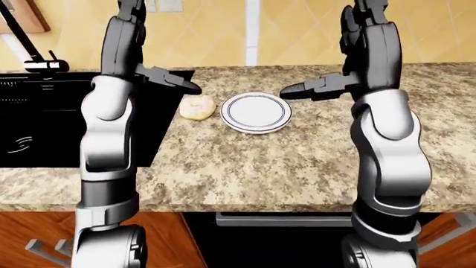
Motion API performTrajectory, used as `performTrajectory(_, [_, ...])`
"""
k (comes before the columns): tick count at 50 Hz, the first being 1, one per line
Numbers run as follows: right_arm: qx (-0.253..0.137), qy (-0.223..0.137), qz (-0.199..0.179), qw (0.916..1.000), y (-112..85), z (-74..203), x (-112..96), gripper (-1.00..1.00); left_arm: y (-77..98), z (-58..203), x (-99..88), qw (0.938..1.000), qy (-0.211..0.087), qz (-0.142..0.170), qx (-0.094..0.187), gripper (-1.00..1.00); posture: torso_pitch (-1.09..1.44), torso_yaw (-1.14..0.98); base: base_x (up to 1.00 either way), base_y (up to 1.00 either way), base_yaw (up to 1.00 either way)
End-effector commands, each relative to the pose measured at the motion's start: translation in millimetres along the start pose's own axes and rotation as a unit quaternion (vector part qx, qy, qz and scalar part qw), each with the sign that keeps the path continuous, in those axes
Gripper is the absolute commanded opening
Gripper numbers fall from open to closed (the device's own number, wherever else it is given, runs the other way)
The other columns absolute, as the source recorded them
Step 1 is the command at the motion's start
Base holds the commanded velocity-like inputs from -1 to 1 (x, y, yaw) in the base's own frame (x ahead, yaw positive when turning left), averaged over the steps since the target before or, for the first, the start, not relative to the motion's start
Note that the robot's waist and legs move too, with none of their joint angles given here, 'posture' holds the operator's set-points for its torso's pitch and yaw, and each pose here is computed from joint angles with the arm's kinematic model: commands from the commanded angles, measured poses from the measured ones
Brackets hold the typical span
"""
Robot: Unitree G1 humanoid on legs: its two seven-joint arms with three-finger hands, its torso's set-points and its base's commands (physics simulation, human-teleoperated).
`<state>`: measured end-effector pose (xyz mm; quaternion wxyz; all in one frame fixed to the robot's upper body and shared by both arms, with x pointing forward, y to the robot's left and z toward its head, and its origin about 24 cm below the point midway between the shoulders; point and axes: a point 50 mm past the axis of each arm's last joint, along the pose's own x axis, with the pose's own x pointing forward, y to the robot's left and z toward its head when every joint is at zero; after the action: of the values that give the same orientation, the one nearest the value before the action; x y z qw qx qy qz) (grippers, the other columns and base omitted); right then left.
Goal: Place the pastries on the plates.
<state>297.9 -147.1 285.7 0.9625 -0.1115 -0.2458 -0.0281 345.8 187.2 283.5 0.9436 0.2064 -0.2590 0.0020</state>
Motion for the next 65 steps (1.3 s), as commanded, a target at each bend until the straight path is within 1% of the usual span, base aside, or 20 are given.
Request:
performTrajectory(1, [0.001, -0.033, -0.004, 0.9994, -0.7, 13, 2, 1.00, 8.1, 15, 3.0, 0.9994, -0.030, 0.014, 0.008, 1.00, 0.00, 0.00, 0.27, 0.00, 0.00])
performTrajectory(23, [-0.004, -0.033, -0.004, 0.9994, 0.2, 16, 2, 1.00, 8.3, 12, 5.1, 0.9998, -0.019, 0.012, 0.002, 1.00, 0.00, 0.00, 0.10, 0.00, 0.00])
performTrajectory(25, [-0.002, -0.032, -0.006, 0.9995, -0.4, 16, 3, 1.00, 10.3, 14, 10.0, 0.9998, 0.000, 0.013, -0.014, 1.00, 0.00, 0.00, 0.00, 0.00, 0.00])
performTrajectory(29, [-0.001, -0.034, -0.006, 0.9994, -0.4, 17, 5, 1.00, 8.7, 16, 28.1, 0.9995, 0.025, -0.014, -0.015, 1.00, 0.00, 0.00, 0.00, 0.00, 0.00])
performTrajectory(34, [-0.001, -0.038, -0.006, 0.9992, -0.8, 21, 5, 1.00, 2.5, 14, 56.9, 0.9979, 0.032, -0.057, 0.008, 1.00, 0.00, 0.00, 0.00, 0.00, 0.00])
performTrajectory(36, [-0.001, -0.039, -0.007, 0.9992, -1.2, 21, 5, 1.00, 3.5, 10, 65.2, 0.9975, 0.036, -0.059, 0.016, 1.00, 0.00, 0.00, 0.00, 0.00, 0.00])
performTrajectory(37, [-0.001, -0.039, -0.006, 0.9992, -0.7, 21, 4, 1.00, 3.7, 6, 70.4, 0.9962, 0.042, -0.066, 0.037, 1.00, 0.00, 0.00, 0.00, 0.00, 0.00])
performTrajectory(38, [-0.002, -0.040, -0.005, 0.9992, -0.8, 21, 4, 1.00, 1.8, 6, 73.9, 0.9951, 0.040, -0.083, 0.037, 1.00, 0.00, 0.00, 0.00, 0.00, 0.00])
performTrajectory(40, [-0.002, -0.042, -0.006, 0.9991, -1.5, 22, 5, 1.00, -1.3, -1, 76.7, 0.9902, 0.047, -0.101, 0.084, 1.00, 0.00, 0.00, 0.00, 0.00, 0.00])
performTrajectory(41, [-0.002, -0.041, -0.007, 0.9991, -1.5, 22, 5, 1.00, -3.6, -4, 77.4, 0.9884, 0.047, -0.111, 0.093, 1.00, 0.00, 0.00, 0.00, 0.00, 0.00])
performTrajectory(43, [-0.001, -0.042, -0.006, 0.9991, -0.6, 23, 6, 1.00, -5.3, -9, 77.0, 0.9859, 0.045, -0.121, 0.107, 1.00, 0.00, 0.00, 0.00, 0.00, 0.00])
performTrajectory(45, [-0.002, -0.042, -0.004, 0.9991, -0.6, 24, 5, 1.00, -6.5, -12, 77.3, 0.9838, 0.054, -0.137, 0.102, 1.00, 0.00, 0.00, 0.00, 0.00, 0.00])
performTrajectory(47, [-0.003, -0.044, -0.004, 0.9990, -1.2, 26, 5, 1.00, -4.1, -16, 77.0, 0.9813, 0.067, -0.136, 0.119, 1.00, 0.00, 0.00, 0.00, 0.00, 0.00])
performTrajectory(48, [-0.003, -0.044, -0.003, 0.9990, -1.3, 26, 5, 1.00, -5.0, -14, 77.2, 0.9782, 0.065, -0.152, 0.125, 1.00, 0.00, 0.00, 0.00, 0.00, 0.00])
performTrajectory(52, [-0.003, -0.045, -0.003, 0.9990, -1.1, 26, 4, 1.00, -11.2, -23, 73.7, 0.9747, 0.082, -0.174, 0.114, 1.00, 0.00, 0.00, 0.00, 0.00, 0.00])
performTrajectory(54, [-0.001, -0.046, -0.003, 0.9990, -1.6, 26, 4, 1.00, -15.4, -27, 72.3, 0.9734, 0.096, -0.187, 0.091, 1.00, 0.00, 0.00, 0.00, 0.00, 0.00])
performTrajectory(57, [-0.001, -0.045, -0.004, 0.9990, -2.7, 26, 3, 1.00, -17.7, -31, 71.0, 0.9716, 0.105, -0.194, 0.086, 1.00, 0.00, 0.00, 0.00, 0.00, 0.00])
performTrajectory(59, [-0.002, -0.046, -0.004, 0.9989, -3.6, 27, 3, 1.00, -19.5, -33, 69.9, 0.9682, 0.116, -0.209, 0.073, 1.00, 0.00, 0.00, 0.00, 0.00, 0.00])
performTrajectory(60, [-0.001, -0.047, -0.004, 0.9989, -3.5, 27, 3, 1.00, -23.3, -37, 67.6, 0.9623, 0.126, -0.231, 0.069, 1.00, 0.00, 0.00, 0.00, 0.00, 0.00])
performTrajectory(65, [-0.001, -0.046, -0.003, 0.9989, -2.6, 26, 2, 1.00, -30.5, -42, 64.6, 0.9581, 0.130, -0.243, 0.079, 1.00, 0.00, 0.00, 0.00, 0.00, 0.00])
